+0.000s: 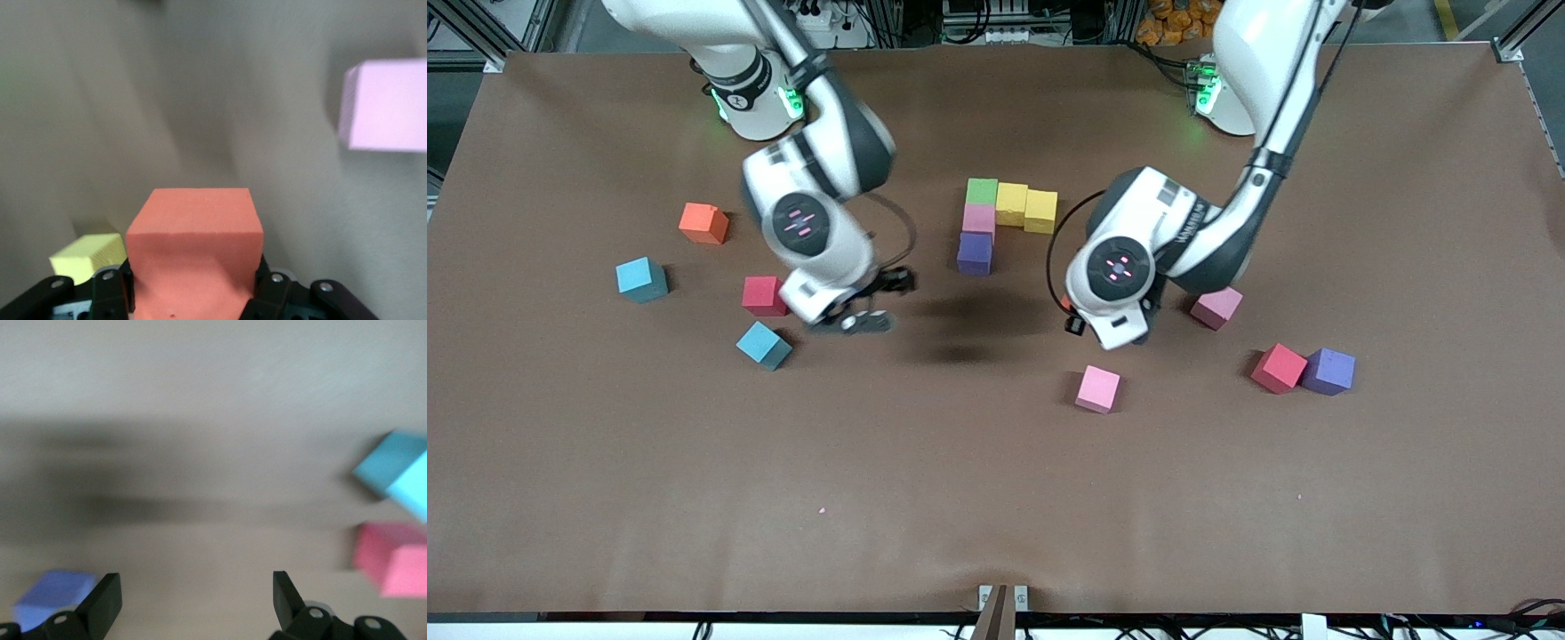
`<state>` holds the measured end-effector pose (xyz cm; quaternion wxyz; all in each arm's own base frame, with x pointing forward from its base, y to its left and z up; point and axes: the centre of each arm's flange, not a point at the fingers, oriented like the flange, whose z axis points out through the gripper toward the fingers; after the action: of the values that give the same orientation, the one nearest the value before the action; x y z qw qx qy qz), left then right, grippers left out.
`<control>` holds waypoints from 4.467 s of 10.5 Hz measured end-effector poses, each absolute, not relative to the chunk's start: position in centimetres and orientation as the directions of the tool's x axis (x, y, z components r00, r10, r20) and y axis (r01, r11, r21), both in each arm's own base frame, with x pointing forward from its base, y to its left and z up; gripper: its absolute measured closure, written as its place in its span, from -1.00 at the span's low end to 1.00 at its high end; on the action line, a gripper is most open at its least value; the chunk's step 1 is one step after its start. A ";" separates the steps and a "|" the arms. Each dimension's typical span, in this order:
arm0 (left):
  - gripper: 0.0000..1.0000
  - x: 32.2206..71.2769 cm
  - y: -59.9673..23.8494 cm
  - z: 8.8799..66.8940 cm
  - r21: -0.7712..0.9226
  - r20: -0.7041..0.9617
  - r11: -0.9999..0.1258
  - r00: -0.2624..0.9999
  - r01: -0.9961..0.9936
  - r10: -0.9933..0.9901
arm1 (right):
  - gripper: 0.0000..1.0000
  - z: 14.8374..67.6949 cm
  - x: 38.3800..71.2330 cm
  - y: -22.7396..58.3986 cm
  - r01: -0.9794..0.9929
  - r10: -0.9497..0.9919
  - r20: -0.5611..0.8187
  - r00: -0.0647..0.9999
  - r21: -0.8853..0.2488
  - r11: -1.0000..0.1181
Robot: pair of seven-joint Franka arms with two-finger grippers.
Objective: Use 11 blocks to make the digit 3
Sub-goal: 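Place the orange cube with the left gripper while the right gripper grasps cyan, then lift the cyan cube with the right gripper and carry it toward the shape, then place the cyan cube below blue with the right gripper while the left withdraws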
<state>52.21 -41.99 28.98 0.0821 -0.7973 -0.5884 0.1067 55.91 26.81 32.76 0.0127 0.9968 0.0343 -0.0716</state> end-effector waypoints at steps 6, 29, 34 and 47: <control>-0.23 41.1 -48.8 21.3 -0.139 -0.020 -0.249 0.248 0.958 0.968 | -1.00 30.0 61.2 13.0 0.296 0.289 -0.098 0.952 0.063 -0.953; -0.23 37.5 -50.8 19.6 -0.030 -0.068 -0.052 0.050 0.998 0.996 | -1.00 19.4 55.2 7.3 0.809 0.809 0.006 0.588 -0.039 -0.587; -0.23 37.4 -50.8 19.6 -0.030 -0.068 -0.037 0.035 0.999 0.997 | -0.48 19.5 55.2 7.7 0.820 0.820 0.016 0.573 -0.033 -0.572; -0.97 37.2 -51.3 19.9 -0.019 -0.076 -0.044 0.042 0.999 0.996 | -0.07 26.2 55.5 23.5 0.570 0.566 0.106 0.817 -0.012 -0.821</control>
<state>37.17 -51.30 19.87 -0.0192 -0.7215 -0.6913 0.0341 55.48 23.48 26.17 -0.0216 0.9530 0.2982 0.0488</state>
